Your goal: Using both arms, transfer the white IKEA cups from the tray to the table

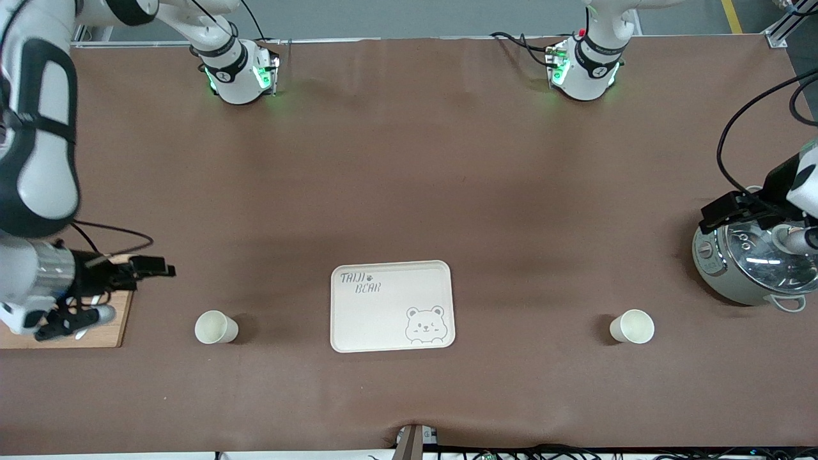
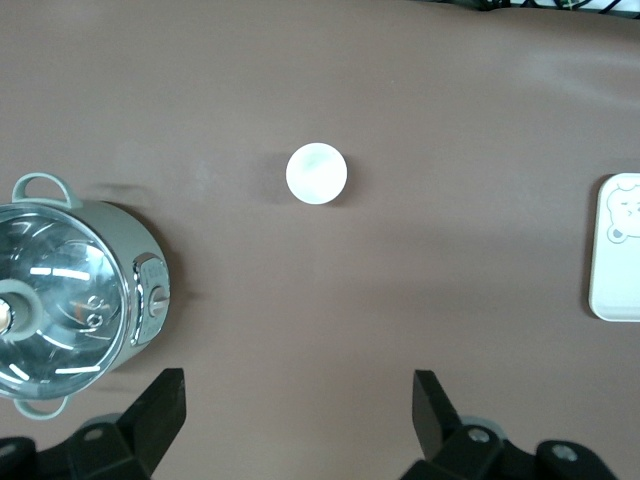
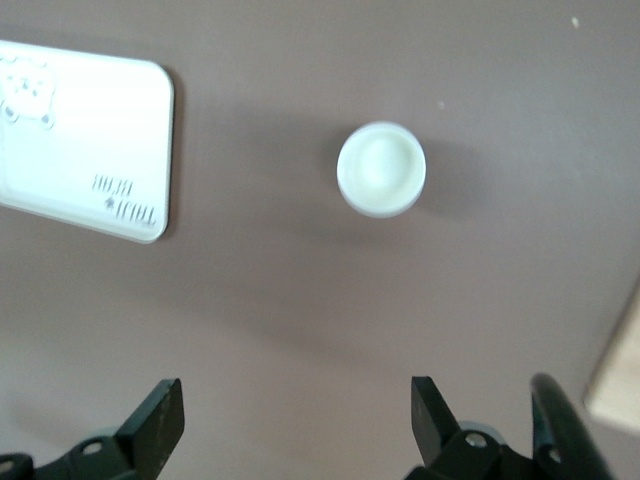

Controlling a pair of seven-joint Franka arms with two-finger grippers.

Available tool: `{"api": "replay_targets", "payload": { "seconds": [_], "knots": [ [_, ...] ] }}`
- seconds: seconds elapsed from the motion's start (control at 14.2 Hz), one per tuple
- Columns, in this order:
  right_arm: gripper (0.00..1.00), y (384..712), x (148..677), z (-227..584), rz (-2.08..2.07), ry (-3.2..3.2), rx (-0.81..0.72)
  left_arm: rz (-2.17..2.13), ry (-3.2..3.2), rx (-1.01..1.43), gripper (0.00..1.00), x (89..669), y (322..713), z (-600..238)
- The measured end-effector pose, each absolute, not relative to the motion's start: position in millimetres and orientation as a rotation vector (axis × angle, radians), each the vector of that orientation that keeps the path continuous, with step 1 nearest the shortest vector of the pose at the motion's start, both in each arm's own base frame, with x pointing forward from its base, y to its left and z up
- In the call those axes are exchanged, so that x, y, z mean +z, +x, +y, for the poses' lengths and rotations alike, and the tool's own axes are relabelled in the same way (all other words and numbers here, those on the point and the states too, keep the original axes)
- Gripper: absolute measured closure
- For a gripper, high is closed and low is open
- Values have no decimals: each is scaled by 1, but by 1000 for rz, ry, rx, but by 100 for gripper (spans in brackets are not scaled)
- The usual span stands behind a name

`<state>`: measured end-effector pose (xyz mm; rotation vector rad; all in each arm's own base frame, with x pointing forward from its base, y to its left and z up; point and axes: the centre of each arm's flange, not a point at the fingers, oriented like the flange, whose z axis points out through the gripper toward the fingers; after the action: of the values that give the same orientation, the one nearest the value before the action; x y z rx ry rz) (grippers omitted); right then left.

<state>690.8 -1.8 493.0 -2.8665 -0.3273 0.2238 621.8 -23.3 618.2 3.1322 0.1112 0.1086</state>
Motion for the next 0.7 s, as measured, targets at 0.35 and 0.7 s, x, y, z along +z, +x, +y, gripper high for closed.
{"api": "replay_targets", "payload": {
  "seconds": [0.35,0.7],
  "knots": [
    [0,629,616,-13,-163,-3005,159,124,3131,125,0,646,609,-18],
    [0,590,657,-26,24,-3109,105,125,3132,115,0,647,608,-18]
  ]
}}
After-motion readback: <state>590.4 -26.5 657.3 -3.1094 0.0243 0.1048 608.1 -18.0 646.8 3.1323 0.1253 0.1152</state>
